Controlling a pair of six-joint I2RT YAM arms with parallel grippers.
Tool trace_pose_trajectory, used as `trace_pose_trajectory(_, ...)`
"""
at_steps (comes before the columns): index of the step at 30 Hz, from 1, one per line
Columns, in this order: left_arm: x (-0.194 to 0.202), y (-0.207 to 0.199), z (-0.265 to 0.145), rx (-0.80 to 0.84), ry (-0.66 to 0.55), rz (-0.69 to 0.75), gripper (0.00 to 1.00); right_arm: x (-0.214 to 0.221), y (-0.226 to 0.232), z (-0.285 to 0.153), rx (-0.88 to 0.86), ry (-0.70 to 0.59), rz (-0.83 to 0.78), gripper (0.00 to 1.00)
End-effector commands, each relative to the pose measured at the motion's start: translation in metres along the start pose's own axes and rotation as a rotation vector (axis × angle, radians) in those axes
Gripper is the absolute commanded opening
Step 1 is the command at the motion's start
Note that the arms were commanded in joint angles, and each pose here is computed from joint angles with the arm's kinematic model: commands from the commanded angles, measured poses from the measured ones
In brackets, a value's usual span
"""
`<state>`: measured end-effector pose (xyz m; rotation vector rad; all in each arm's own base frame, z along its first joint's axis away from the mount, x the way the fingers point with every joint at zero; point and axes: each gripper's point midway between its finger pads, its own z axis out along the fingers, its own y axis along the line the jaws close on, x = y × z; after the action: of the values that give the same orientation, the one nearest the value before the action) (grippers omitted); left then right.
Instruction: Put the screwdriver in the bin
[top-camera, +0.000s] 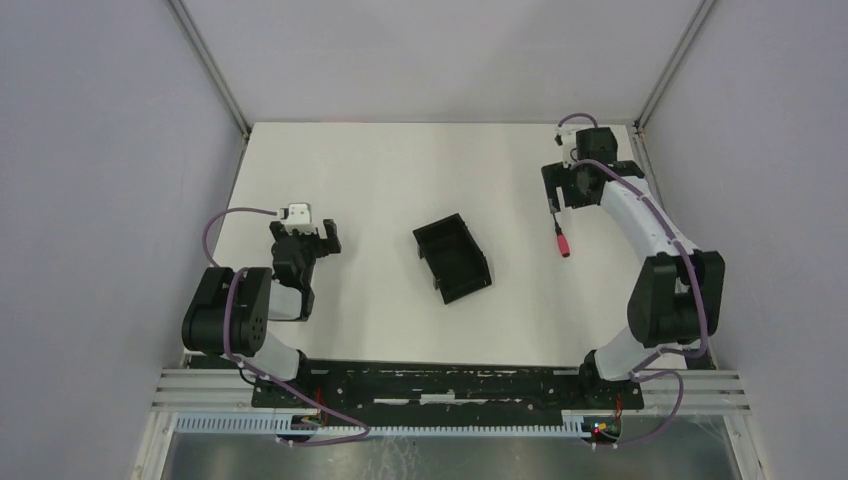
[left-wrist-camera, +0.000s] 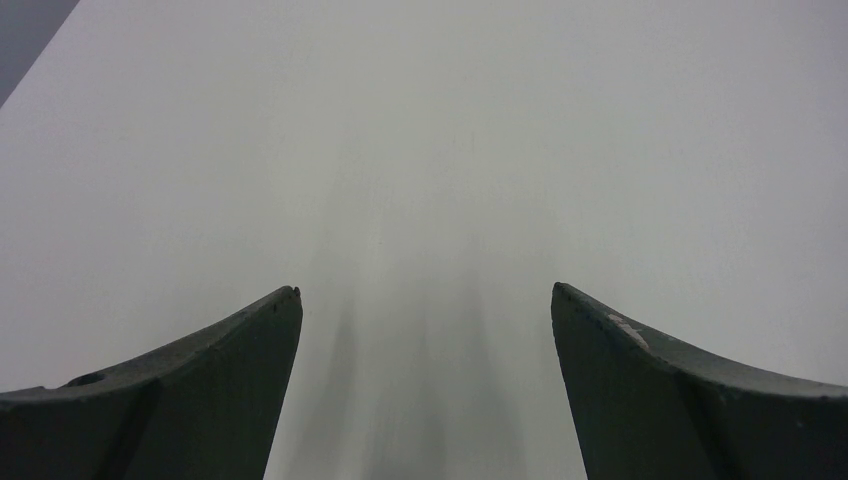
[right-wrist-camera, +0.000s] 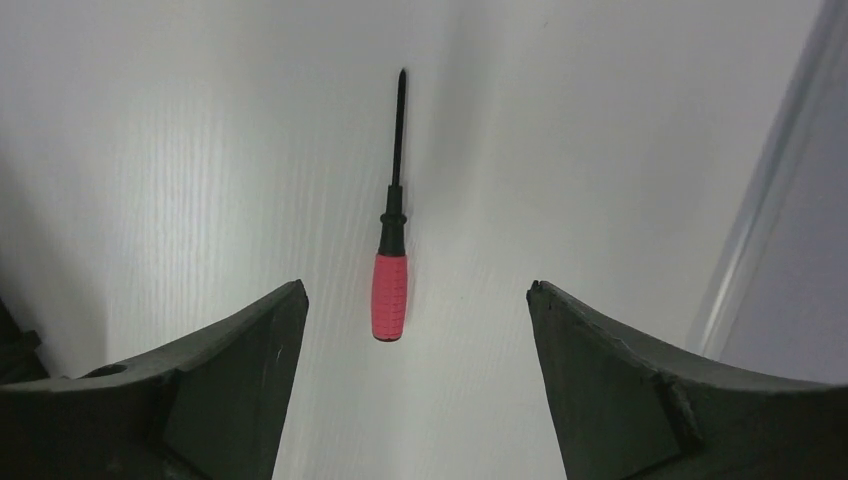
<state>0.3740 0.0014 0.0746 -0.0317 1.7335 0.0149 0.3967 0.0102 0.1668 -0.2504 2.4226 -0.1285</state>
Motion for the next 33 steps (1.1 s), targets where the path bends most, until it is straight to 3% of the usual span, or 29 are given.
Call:
trace_pose_trajectory(1, -0.014, -0.001, 0.003, 0.006, -0.048, -0.016, 1.0, 0.05, 0.01, 0.039, -0.043, 0.166, 0.005, 0.85)
trace_pose_trajectory(13, -0.014, -0.001, 0.003, 0.006, -0.048, -0.016, 1.0, 0.124, 0.023, 0.099, -0.072, 0.314, 0.025, 0.62)
trace_pose_trajectory(18, -0.014, -0.001, 0.003, 0.006, -0.048, -0.016, 1.0, 0.146, 0.023, 0.107, -0.064, 0.374, 0.023, 0.37)
trace_pose_trajectory(24, -0.014, -0.001, 0.003, 0.006, -0.048, -0.016, 1.0, 0.124, 0.018, 0.094, -0.058, 0.342, 0.023, 0.0)
trace_pose_trajectory(33, -0.014, -0.001, 0.003, 0.006, -0.048, -0.016, 1.0, 0.054, 0.002, 0.014, -0.044, 0.252, 0.042, 0.0)
